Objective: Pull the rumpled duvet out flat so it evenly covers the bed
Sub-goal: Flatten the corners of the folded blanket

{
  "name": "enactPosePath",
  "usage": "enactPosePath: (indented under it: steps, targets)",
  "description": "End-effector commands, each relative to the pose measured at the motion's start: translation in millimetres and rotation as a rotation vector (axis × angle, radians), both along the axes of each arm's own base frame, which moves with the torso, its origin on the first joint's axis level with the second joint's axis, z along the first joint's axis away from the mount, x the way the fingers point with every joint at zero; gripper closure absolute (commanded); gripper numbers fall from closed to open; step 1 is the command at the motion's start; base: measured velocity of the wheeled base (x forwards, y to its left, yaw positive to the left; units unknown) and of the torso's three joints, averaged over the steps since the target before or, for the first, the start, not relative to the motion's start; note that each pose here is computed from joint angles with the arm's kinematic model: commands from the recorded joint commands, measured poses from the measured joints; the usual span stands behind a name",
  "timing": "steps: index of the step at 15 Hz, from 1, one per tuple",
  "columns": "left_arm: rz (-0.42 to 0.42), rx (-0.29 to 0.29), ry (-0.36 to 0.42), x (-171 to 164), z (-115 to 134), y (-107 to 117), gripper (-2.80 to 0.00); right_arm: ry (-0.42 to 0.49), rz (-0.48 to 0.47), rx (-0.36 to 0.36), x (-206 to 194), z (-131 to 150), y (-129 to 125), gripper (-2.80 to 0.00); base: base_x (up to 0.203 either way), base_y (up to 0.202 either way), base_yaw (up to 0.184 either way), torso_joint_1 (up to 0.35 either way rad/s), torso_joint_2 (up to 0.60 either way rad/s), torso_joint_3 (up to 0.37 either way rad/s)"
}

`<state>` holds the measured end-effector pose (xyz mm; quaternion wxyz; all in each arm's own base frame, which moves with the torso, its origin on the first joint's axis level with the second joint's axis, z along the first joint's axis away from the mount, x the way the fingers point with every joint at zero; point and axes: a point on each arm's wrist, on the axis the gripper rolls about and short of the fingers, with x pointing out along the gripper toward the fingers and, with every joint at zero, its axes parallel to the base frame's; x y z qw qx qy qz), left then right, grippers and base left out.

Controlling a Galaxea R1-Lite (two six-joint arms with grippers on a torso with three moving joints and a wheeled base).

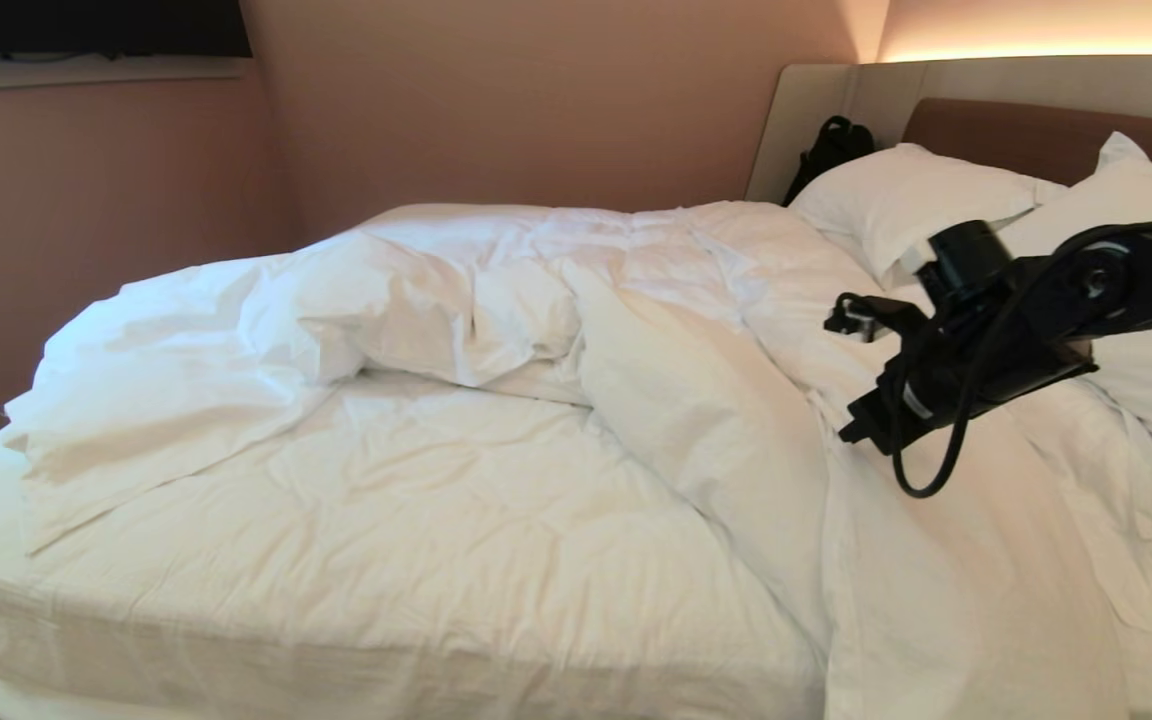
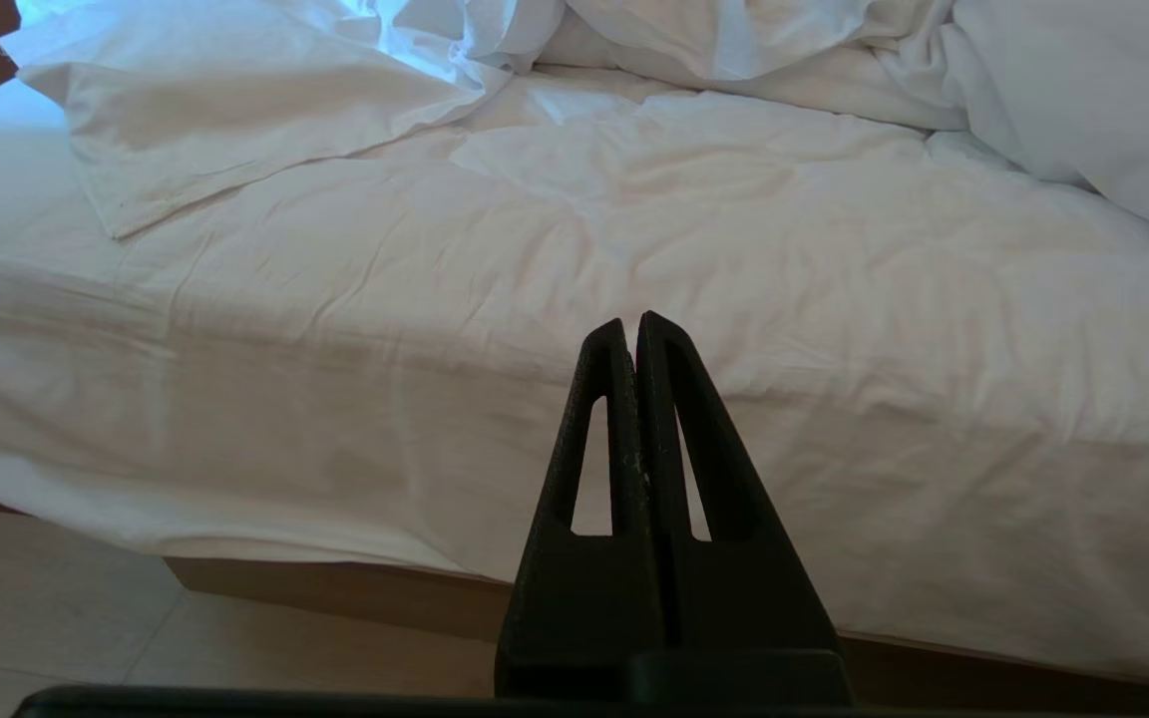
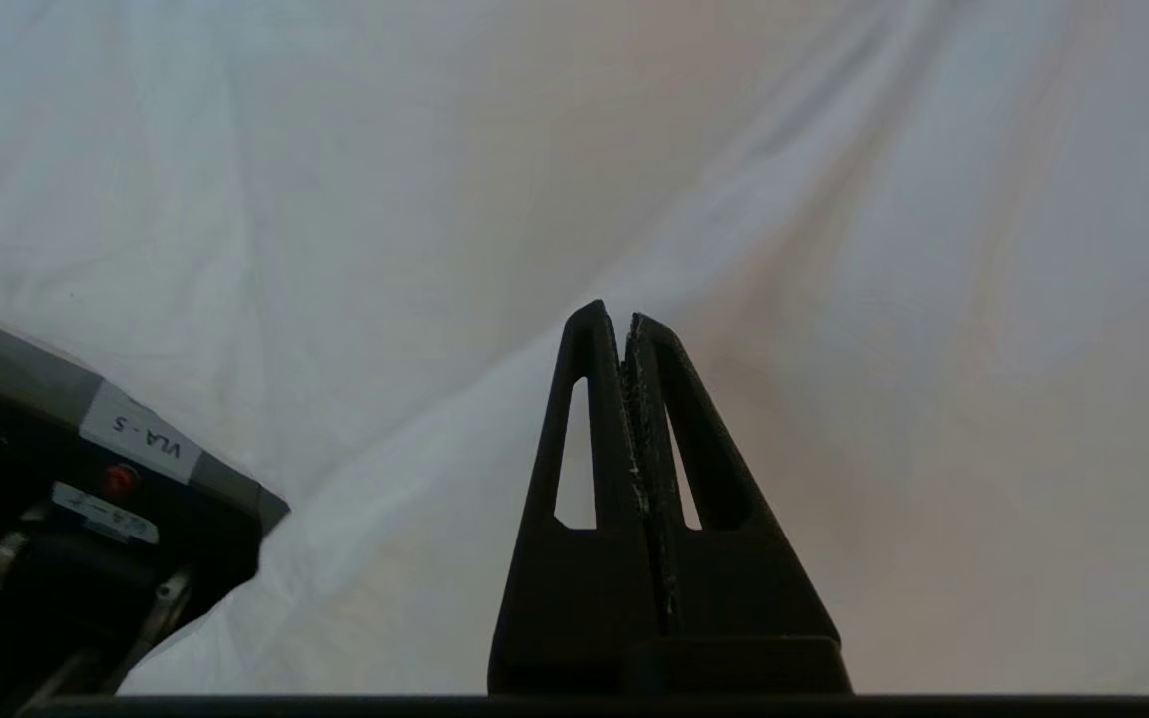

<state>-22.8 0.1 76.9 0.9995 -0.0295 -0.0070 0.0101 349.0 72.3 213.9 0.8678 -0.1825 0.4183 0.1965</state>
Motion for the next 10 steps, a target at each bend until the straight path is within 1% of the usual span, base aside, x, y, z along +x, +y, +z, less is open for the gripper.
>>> enactPosePath:
  steps: [1, 2, 3, 4, 7, 8, 10]
  targets:
    - [0.001, -0.001, 0.001, 0, 0, 0, 0.0, -0.005, 0.072, -0.128, 10, -21, 27, 0.0, 0.0, 0.0, 0.0, 0.0, 0.0, 0.0]
    - [0.001, -0.001, 0.001, 0, 0, 0, 0.0, -0.027, 0.069, -0.15, 15, -26, 35, 0.0, 0.0, 0.0, 0.0, 0.0, 0.0, 0.0]
    - [0.001, -0.001, 0.001, 0, 0, 0, 0.0, -0.04, 0.073, -0.153, 19, -32, 40, -2.53, 0.0, 0.0, 0.0, 0.0, 0.0, 0.0]
    - [0.001, -0.001, 0.001, 0, 0, 0, 0.0, -0.053, 0.082, -0.152, 21, -35, 45, -2.8, 0.0, 0.0, 0.0, 0.0, 0.0, 0.0]
    - [0.001, -0.001, 0.001, 0, 0, 0, 0.0, -0.05, 0.119, -0.162, 23, -46, 64, -2.8, 0.0, 0.0, 0.0, 0.0, 0.0, 0.0]
    - [0.001, -0.001, 0.001, 0, 0, 0, 0.0, -0.043, 0.115, -0.191, 24, -52, 70, -2.8, 0.0, 0.0, 0.0, 0.0, 0.0, 0.0]
    - [0.001, -0.001, 0.001, 0, 0, 0, 0.0, -0.043, 0.113, -0.199, 24, -53, 72, -2.8, 0.0, 0.0, 0.0, 0.0, 0.0, 0.0]
